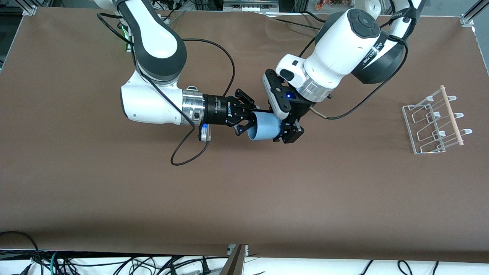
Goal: Transfer cup to left arm and place on rack
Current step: 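Open the right gripper and withdraw while the left gripper carries the cup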
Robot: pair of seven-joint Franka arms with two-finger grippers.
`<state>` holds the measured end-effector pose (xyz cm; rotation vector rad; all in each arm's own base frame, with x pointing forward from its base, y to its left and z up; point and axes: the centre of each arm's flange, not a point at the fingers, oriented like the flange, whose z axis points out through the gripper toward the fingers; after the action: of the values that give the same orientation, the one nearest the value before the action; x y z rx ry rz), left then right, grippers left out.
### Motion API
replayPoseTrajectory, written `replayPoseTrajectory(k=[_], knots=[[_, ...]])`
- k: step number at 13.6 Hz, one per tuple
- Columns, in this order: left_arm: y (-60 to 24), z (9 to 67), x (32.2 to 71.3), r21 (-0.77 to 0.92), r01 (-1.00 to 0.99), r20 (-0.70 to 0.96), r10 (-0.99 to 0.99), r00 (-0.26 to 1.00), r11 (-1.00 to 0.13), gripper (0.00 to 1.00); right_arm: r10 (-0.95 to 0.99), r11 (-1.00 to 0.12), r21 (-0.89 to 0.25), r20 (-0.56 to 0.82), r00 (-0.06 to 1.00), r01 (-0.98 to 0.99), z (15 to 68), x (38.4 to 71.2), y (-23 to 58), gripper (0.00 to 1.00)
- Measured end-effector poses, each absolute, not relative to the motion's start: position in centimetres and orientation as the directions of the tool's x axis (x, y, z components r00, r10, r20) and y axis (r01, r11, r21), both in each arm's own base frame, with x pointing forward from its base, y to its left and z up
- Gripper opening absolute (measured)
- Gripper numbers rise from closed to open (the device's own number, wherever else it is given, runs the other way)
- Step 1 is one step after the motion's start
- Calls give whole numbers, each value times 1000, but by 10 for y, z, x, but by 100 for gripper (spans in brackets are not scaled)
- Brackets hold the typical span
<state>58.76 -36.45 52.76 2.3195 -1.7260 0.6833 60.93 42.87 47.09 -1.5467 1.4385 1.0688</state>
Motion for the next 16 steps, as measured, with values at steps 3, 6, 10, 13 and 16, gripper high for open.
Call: replayPoseTrajectory(k=[3, 6, 10, 13, 16], knots=[[-370, 532, 586, -134, -940, 463, -858, 220, -313, 76, -361, -62, 4, -932, 19, -998, 475, 617, 420, 31], [-367, 537, 588, -130, -936, 466, -853, 233, -327, 76, -346, -38, -19, -938, 31, -999, 491, 632, 400, 63], [-338, 532, 597, -81, -938, 403, -872, 278, -337, 76, -325, -22, -50, -944, 55, -998, 521, 665, 338, 100], [-300, 541, 603, -55, -934, 352, -882, 312, -353, 76, -382, -117, -141, -907, 176, -983, 540, 679, 269, 100], [-210, 539, 620, -6, -936, 242, -909, 339, -351, 76, -429, -311, -288, -808, 404, -906, 581, 659, 219, 100]])
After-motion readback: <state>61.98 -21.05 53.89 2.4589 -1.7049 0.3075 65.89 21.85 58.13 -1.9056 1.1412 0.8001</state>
